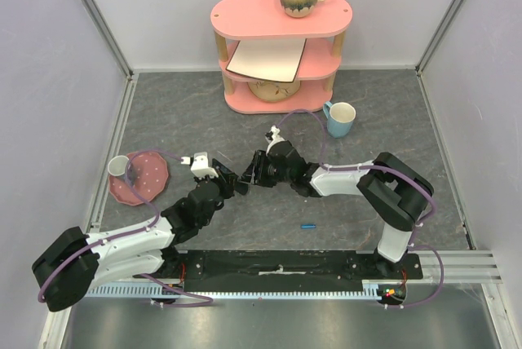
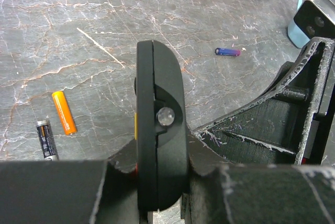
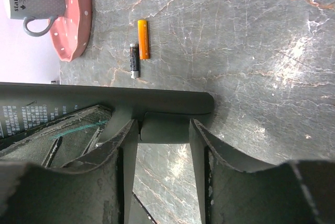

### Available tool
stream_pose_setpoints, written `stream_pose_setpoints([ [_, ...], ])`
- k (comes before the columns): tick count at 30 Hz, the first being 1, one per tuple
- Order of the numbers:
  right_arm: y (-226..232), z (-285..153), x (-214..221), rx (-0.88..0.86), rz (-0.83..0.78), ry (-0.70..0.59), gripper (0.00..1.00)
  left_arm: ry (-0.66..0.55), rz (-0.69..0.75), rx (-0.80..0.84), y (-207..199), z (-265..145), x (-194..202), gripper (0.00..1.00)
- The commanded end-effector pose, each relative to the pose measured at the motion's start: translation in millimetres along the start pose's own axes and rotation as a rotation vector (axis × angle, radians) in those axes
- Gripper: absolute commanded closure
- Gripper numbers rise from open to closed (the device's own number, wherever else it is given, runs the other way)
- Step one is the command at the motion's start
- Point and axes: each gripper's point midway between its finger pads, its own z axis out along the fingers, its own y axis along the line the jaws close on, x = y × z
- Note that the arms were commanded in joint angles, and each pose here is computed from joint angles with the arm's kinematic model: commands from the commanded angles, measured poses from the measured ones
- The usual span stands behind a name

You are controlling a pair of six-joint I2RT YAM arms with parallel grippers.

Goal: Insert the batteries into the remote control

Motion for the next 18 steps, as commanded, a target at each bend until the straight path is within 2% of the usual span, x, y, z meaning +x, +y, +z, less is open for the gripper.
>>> stream_pose_setpoints([
  [1,-60,3,41,0.217,-0.036,0.124,0.52,0.093,0.096,-0.022,13,-5,24,0.98],
  [9,-70,1,48,0.248,-0.041,0.151,0.59,0.087,0.102,-0.028,13,-5,22,0.98],
  [18,-73,-1,51,0.253,-0.043,0.158,0.8,0.08,0.106,-0.031,13,-5,19,0.98],
])
